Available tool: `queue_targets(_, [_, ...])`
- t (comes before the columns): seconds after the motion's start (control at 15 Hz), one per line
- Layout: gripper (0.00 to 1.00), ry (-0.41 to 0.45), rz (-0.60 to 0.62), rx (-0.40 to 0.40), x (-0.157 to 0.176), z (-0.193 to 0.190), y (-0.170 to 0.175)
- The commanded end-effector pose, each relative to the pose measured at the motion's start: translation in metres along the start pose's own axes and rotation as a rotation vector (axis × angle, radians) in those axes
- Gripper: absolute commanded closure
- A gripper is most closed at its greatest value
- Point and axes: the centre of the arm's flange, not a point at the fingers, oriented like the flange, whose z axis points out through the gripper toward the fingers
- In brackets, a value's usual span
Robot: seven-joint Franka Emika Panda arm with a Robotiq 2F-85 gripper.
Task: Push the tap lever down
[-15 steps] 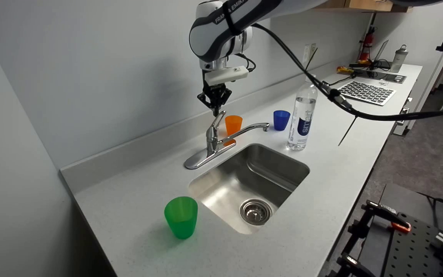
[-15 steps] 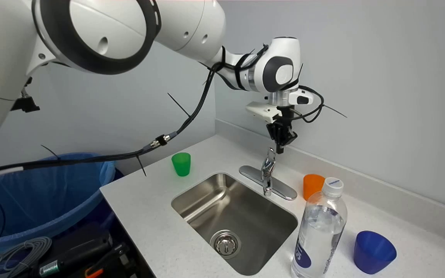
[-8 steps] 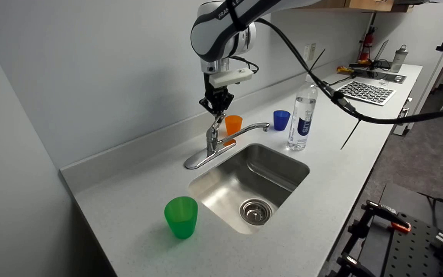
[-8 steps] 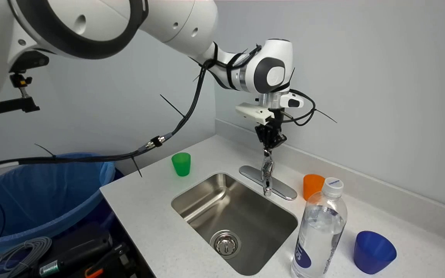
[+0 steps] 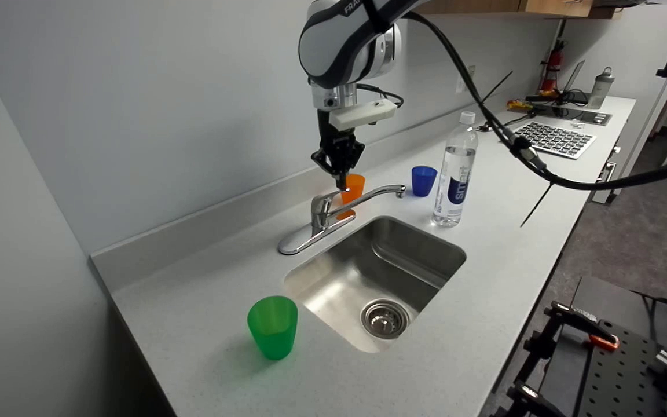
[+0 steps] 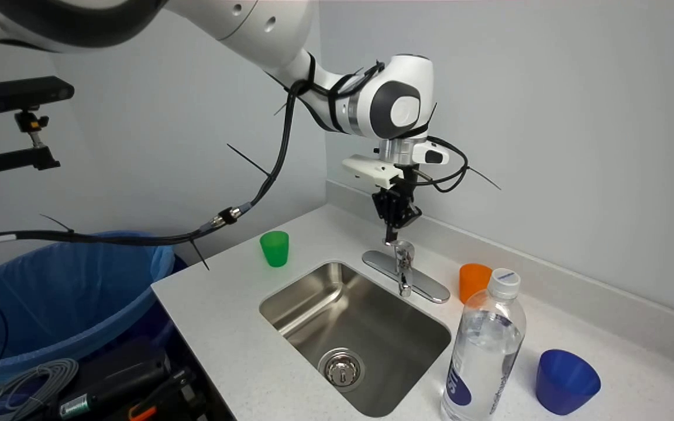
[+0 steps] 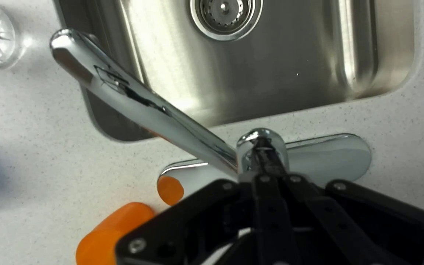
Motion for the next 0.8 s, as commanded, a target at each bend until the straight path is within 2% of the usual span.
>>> queue_targets(0.0, [1.0,-0.034,-0.023,0.011,-0.032,-0.001,0.006])
queue_targets(0.4, [1.0,-0.043,-0.034,0.008,-0.046,0.0,0.005])
queue_targets(0.73, [1.0,-0.007,-0.047,0.02,-0.041,-0.018,-0.002])
